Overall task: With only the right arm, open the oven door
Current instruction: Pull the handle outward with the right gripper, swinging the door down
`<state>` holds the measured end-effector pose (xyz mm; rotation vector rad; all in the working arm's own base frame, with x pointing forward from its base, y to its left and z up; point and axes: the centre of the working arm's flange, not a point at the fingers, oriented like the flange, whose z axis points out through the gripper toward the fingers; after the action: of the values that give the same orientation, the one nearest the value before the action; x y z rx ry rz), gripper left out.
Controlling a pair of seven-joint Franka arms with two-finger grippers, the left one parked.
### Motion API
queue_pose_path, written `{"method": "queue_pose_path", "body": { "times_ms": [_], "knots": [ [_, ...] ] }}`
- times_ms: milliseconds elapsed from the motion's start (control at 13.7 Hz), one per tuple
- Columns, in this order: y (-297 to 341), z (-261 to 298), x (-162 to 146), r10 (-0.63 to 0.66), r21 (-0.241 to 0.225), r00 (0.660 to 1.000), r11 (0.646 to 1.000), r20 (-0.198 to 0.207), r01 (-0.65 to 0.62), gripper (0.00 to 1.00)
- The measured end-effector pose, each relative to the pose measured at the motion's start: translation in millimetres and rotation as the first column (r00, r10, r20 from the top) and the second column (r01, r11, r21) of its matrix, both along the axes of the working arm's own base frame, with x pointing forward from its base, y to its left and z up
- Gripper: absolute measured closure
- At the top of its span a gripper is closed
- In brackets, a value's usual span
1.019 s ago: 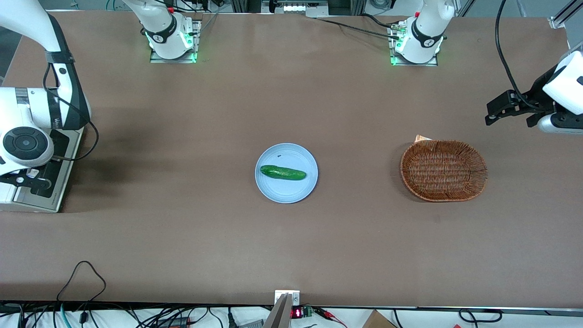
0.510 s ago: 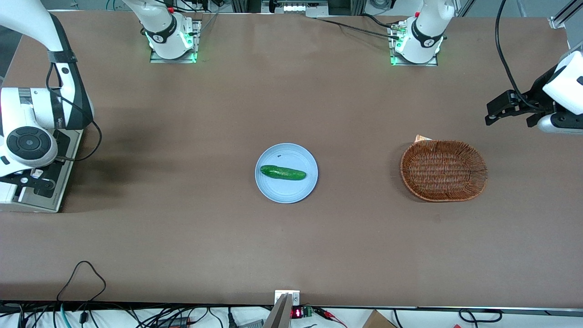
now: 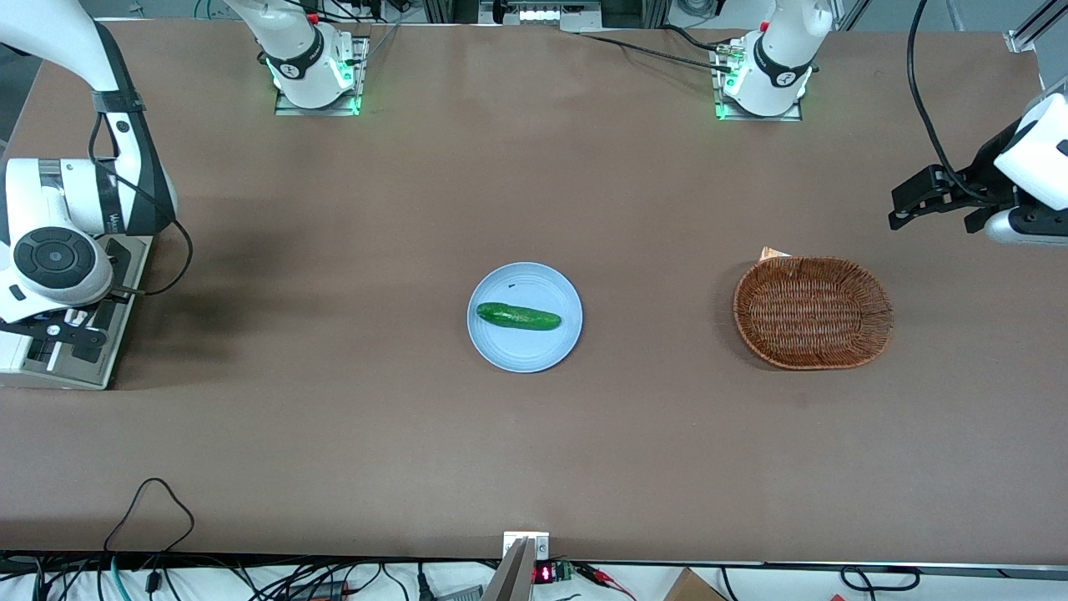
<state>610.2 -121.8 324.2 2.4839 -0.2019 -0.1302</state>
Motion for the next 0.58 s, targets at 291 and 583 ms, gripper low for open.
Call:
{"method": "queue_pose_path", "body": {
  "times_ms": [291,583],
  "knots": [
    [9.2,-3.4,0.4,-0.002,0.034,1.000,0.999,0.009,0.001,0.99],
    [19.5,-8.2,0.5,-0.007,0.079,1.000,0.997,0.018,0.006,0.99]
  ]
}}
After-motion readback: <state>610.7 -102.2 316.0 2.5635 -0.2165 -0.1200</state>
